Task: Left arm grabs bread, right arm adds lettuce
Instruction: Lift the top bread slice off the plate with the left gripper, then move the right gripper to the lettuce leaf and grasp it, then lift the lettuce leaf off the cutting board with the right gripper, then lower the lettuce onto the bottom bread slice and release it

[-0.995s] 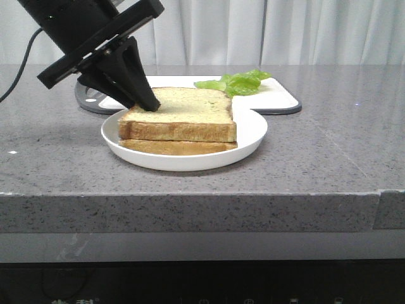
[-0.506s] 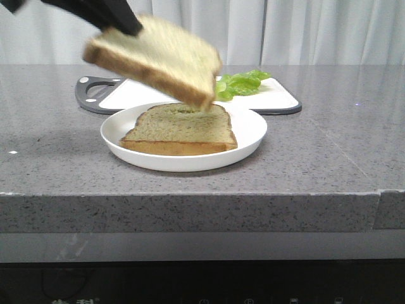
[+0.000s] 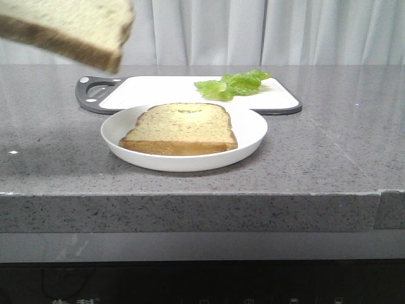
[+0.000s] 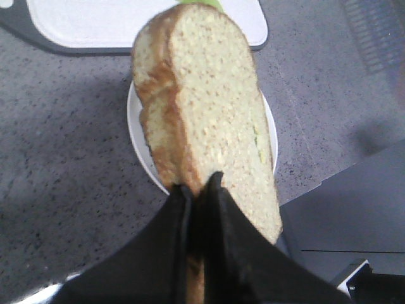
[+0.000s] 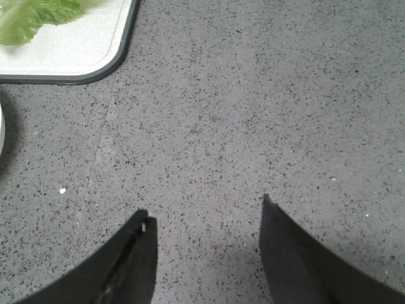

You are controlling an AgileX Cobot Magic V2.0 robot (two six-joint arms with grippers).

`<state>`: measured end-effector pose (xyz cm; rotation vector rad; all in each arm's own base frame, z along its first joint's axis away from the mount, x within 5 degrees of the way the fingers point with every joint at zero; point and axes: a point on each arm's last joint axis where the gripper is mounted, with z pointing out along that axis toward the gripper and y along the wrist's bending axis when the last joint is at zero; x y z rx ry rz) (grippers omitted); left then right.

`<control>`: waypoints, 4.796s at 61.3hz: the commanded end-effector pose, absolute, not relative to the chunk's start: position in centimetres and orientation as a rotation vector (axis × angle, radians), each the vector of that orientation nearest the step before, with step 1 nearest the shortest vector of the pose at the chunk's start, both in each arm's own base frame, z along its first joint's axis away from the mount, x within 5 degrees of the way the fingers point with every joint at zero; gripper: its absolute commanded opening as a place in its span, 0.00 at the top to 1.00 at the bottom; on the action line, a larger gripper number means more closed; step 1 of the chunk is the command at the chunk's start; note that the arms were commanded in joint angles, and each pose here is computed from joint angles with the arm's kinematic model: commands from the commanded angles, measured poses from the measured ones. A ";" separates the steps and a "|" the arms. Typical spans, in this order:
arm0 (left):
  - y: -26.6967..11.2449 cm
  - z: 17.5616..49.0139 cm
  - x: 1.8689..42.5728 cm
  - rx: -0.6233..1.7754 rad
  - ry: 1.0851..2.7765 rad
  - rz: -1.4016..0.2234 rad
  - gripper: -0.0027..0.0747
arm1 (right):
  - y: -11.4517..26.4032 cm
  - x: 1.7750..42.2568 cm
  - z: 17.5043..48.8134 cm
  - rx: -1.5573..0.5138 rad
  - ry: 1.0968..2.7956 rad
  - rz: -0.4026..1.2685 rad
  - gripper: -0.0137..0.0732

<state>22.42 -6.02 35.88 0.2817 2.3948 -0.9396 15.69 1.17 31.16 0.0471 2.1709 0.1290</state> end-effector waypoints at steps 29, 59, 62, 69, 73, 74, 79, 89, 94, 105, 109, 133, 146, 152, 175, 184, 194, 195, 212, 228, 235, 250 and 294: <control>-4.4 36.6 18.5 0.191 2.243 -0.943 0.99 | 2.7 21.2 33.7 0.040 2.137 0.283 0.39; -4.3 36.6 18.6 0.183 2.236 -0.935 0.99 | 5.8 34.2 34.5 -0.014 2.217 0.545 0.26; -4.3 36.6 18.6 0.183 2.236 -0.935 0.99 | 6.2 35.4 34.5 -0.022 2.212 0.602 0.26; -4.3 36.6 18.6 0.183 2.236 -0.935 0.99 | 7.2 38.1 34.4 -0.025 2.192 0.731 0.26; -4.3 36.6 18.6 0.183 2.236 -0.935 0.99 | 7.5 39.7 34.1 -0.004 2.179 0.776 0.26; -4.3 36.6 18.6 0.183 2.236 -0.935 0.99 | 7.6 40.0 34.0 0.001 2.177 0.783 0.26; -4.3 36.6 18.6 0.183 2.236 -0.935 0.99 | 7.8 41.4 33.4 0.010 2.179 0.797 0.26; -4.3 36.6 18.6 0.183 2.236 -0.935 0.99 | 8.0 43.9 31.7 0.017 2.196 0.802 0.26; -4.3 36.6 18.6 0.183 2.236 -0.935 0.99 | 8.0 44.8 30.8 0.031 2.203 0.799 0.26; -4.3 36.6 18.6 0.183 2.236 -0.935 0.99 | 8.2 46.0 29.0 0.077 2.212 0.833 0.26; -4.3 36.6 18.6 0.183 2.236 -0.935 0.99 | 8.4 46.2 28.7 0.073 2.207 0.867 0.26; -4.3 36.6 18.6 0.182 2.235 -0.934 0.99 | 9.0 46.8 29.0 0.051 2.112 0.955 0.37; -4.3 36.6 18.6 0.182 2.235 -0.934 0.99 | 9.1 47.6 27.7 0.061 2.129 0.969 0.38; -4.3 36.6 18.6 0.180 2.234 -0.933 0.99 | 9.4 48.3 27.8 0.051 2.115 1.002 0.39; -4.3 36.6 18.6 0.180 2.234 -0.933 0.99 | 9.8 49.2 27.9 0.003 2.107 1.044 0.77; -4.3 36.6 18.6 0.180 2.234 -0.933 0.99 | 9.9 49.0 28.4 -0.021 2.104 1.062 0.89; -4.3 36.6 18.6 0.180 2.234 -0.933 0.99 | 9.9 48.0 30.8 -0.058 2.065 1.071 0.96; -4.3 36.6 18.6 0.180 2.234 -0.933 0.99 | 9.9 47.9 31.1 -0.062 2.061 1.072 0.96; -4.3 36.6 18.6 0.180 2.234 -0.933 0.99 | 9.9 43.3 39.0 -0.164 1.920 1.100 0.97; -4.3 36.6 18.6 0.180 2.234 -0.933 0.99 | 9.4 36.2 40.8 -0.171 1.864 1.113 0.97; -4.3 36.6 18.6 0.180 2.234 -0.933 0.99 | 9.5 33.1 40.5 -0.196 1.828 1.163 0.97; -4.3 36.6 18.6 0.180 2.234 -0.933 0.99 | 10.5 29.4 37.6 -0.233 1.820 1.381 0.97; -4.3 36.6 18.6 0.180 2.234 -0.933 0.99 | 15.8 31.1 29.1 -0.060 2.111 1.546 0.96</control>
